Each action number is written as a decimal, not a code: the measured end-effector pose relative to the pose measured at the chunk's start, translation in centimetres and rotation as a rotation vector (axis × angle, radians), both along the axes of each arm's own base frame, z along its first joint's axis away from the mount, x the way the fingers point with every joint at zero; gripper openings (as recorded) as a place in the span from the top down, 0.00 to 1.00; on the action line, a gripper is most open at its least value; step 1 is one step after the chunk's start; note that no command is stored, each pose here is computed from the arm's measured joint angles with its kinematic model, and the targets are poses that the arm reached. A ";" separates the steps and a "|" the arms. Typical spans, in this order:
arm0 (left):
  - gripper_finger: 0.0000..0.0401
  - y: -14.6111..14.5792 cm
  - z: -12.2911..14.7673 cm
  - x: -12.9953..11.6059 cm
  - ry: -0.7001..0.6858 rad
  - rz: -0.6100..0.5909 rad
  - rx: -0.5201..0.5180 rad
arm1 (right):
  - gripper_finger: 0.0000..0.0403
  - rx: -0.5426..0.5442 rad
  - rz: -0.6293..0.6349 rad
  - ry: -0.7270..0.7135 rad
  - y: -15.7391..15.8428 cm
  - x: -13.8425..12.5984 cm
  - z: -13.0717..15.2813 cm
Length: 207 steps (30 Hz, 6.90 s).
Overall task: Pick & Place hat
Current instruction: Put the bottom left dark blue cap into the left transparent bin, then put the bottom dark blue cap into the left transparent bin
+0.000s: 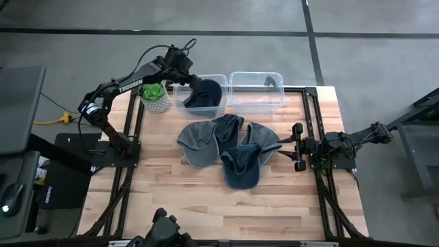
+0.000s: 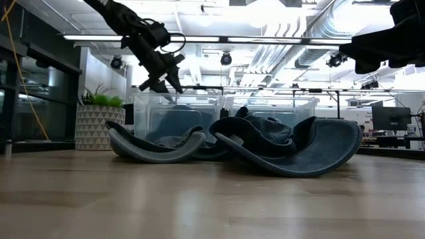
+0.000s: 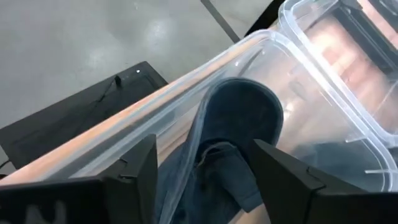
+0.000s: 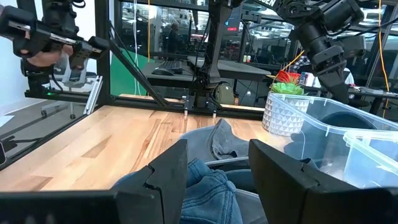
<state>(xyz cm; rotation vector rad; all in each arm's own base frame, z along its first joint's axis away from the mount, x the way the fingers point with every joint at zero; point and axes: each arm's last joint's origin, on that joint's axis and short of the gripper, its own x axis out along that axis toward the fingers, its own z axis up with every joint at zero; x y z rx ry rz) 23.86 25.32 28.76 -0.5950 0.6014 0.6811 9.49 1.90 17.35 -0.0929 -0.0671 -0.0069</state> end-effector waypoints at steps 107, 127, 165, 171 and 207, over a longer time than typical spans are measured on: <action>0.47 -22.5 -9.8 14.5 -0.031 -0.050 -0.816 | 0.59 -0.002 0.000 0.008 0.0 0.1 -0.1; 0.47 -24.2 -9.8 15.0 -0.057 0.012 -0.952 | 0.59 -0.002 0.000 0.007 0.0 0.1 -0.1; 0.99 -25.4 -12.5 16.8 -0.080 -0.134 -0.973 | 0.59 -0.002 0.000 0.007 0.0 0.1 -0.1; 1.00 -25.6 -12.6 16.7 -0.048 -0.209 -0.960 | 0.59 -0.002 0.000 0.007 0.0 0.1 -0.1; 1.00 -24.5 -6.9 13.9 -0.080 -0.287 -0.735 | 0.59 0.647 0.087 -0.005 0.2 0.1 0.1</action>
